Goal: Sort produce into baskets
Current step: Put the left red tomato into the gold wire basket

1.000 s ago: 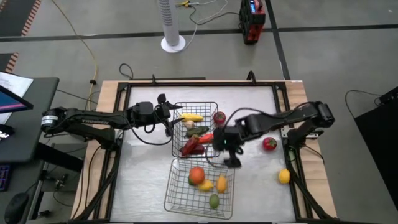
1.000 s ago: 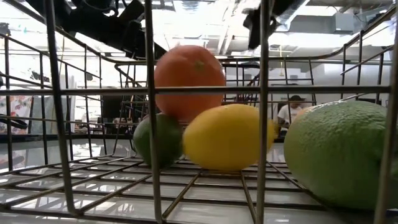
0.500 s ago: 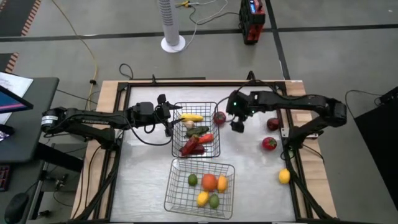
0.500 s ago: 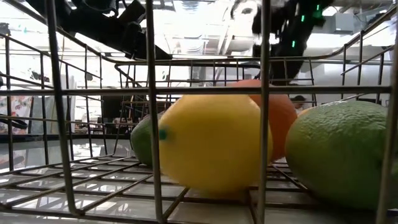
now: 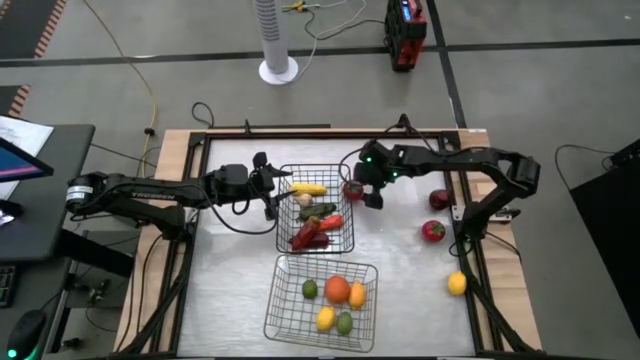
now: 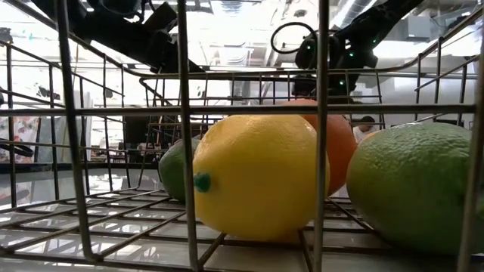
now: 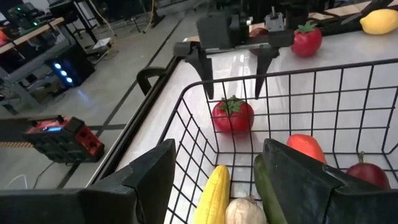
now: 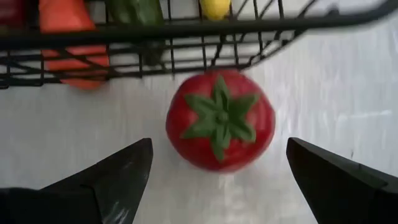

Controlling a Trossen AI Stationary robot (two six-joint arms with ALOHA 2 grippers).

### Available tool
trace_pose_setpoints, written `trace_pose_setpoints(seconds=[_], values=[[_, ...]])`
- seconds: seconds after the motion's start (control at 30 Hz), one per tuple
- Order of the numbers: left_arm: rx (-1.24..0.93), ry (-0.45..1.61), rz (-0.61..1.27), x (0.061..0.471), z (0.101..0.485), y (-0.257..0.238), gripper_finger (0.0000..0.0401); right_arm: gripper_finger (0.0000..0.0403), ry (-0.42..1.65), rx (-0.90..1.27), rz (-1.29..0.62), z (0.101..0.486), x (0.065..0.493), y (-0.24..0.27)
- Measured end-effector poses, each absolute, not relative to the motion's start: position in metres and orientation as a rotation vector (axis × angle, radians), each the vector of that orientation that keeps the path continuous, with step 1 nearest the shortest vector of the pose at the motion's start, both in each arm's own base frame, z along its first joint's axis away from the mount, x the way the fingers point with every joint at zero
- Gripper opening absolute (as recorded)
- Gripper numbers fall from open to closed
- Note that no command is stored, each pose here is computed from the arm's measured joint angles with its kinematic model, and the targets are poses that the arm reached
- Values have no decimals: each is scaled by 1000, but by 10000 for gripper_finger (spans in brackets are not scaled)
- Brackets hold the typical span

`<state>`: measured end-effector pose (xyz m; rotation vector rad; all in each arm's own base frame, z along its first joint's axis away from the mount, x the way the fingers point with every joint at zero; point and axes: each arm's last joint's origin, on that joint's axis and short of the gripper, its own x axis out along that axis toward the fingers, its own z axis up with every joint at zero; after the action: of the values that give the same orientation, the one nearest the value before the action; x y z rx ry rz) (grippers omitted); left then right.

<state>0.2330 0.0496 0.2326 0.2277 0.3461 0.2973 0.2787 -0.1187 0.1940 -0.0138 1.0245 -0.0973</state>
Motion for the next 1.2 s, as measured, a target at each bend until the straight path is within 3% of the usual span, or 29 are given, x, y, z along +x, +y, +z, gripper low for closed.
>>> trace_pose_setpoints(seconds=[0.2, 0.7, 1.0, 1.2], values=[[222, 355, 297, 233, 232, 50, 231, 399, 988, -110, -77, 193, 286, -118], [203, 402, 294, 231, 227, 49, 231, 387, 1013, -17, -27, 157, 297, -134], [203, 410, 292, 231, 226, 49, 231, 349, 995, 2, -39, 169, 291, -131], [193, 408, 295, 231, 226, 49, 231, 351, 1041, 18, -87, 190, 275, -124]])
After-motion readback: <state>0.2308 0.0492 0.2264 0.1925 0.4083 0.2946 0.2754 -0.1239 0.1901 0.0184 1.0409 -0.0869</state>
